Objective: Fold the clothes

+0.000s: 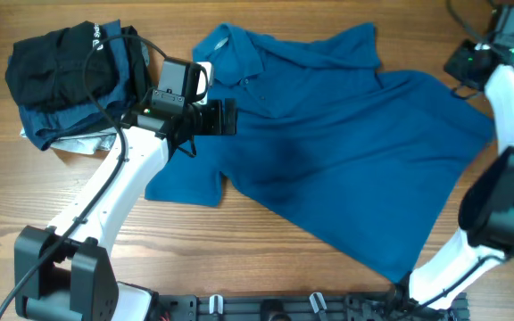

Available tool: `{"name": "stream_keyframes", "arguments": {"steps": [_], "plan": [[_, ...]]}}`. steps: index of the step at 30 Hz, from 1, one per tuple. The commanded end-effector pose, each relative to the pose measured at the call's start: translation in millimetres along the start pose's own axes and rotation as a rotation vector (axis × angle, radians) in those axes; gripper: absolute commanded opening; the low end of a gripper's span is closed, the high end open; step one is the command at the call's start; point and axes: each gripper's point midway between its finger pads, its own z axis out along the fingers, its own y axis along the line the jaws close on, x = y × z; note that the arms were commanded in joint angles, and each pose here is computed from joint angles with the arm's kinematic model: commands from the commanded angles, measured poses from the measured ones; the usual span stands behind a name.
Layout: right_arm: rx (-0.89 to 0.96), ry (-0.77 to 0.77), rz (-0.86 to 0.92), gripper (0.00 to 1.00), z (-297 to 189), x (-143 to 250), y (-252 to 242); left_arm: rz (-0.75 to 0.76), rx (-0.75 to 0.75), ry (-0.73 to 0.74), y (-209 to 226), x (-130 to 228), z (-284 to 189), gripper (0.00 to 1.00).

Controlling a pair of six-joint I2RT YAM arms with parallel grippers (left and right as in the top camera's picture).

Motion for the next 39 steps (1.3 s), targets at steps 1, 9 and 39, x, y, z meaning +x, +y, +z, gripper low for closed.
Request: {"name": "stream_keyframes", "arguments": {"steps": [1,9,39], "plan": [[0.106,0.122,0.106,0.04,24.7,24.6,-47.2,0.0,0.008,0.016,-0.4,4.5,3.9,1.0],[0.158,0.396,0.174,0.04,84.9,91.5,-91.1,0.0,0.008,0.016,-0.4,4.6,3.9,1.0],[-0.024,-0.155,0.055,0.56,-25.6,-104.9,-48.5,0.001,0.011,0.008,-1.0,2.4,3.9,1.0]]}}
